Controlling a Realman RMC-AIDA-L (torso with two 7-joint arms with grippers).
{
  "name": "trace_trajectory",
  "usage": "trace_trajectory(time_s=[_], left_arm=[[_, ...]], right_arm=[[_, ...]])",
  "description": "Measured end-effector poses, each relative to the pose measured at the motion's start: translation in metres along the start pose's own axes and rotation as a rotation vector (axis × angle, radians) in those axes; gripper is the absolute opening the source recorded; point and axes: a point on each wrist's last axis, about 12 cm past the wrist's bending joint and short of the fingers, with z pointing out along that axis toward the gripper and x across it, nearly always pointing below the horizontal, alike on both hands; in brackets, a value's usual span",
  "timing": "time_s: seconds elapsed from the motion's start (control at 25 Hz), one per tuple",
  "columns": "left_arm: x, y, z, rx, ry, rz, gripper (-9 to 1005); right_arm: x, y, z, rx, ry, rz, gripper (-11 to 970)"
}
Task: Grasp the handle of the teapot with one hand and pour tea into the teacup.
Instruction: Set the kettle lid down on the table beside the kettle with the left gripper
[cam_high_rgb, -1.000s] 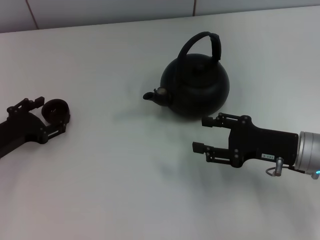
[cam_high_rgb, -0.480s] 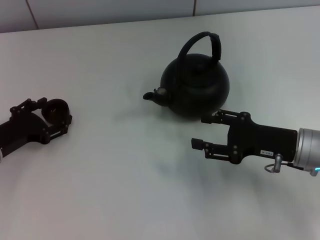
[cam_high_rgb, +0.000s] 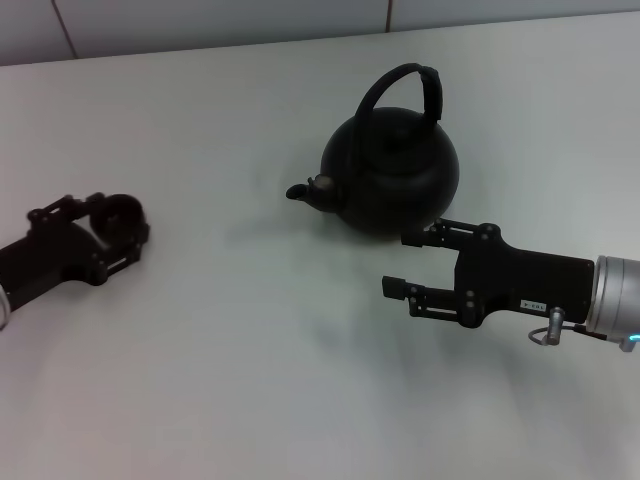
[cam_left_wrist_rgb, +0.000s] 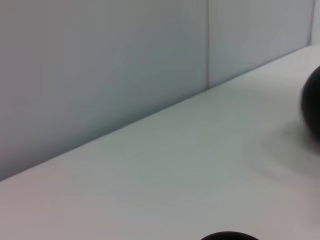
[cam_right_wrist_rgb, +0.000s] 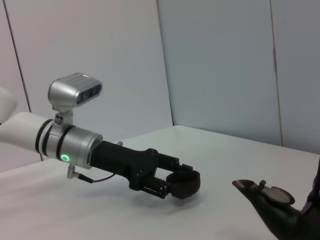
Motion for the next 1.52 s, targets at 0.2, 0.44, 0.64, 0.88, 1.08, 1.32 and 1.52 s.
trace_trajectory(time_s=[0.2,0.44,0.64,0.88,1.08,1.32,1.52], left_arm=[[-0.009,-0.018,0.006,0.143,-0.05,0.042,697],[-0.019,-0.034,0.021,0.253,-0.063,0.075,698],[-0.029,-0.038,0.032,0.279,-0.075,0.081,707],[-0.03,-0.041,0.039,0.282,-0.063,0.096,725],[-0.027,-0.043,0.042,0.273,-0.04,0.112,739],[-0.025,-0.043,0.043,0.264,-0.026,0.126,757],[-0.024,-0.043,0.044,0.259,-0.017,0.127,772]], right_arm=[[0.001,0.0,0.0,0.004,0.003,0.001,710],[0.0,0.0,0.0,0.001,0.0,-0.001,710],[0.0,0.0,0.0,0.0,0.0,-0.002,709],[-0.002,-0.002,0.001,-0.005,0.0,-0.009,710],[-0.004,-0.003,0.002,-0.01,0.002,-0.008,709],[-0.005,-0.004,0.003,-0.01,0.002,-0.009,710],[-0.005,-0.004,0.003,-0.008,-0.001,-0.007,710]])
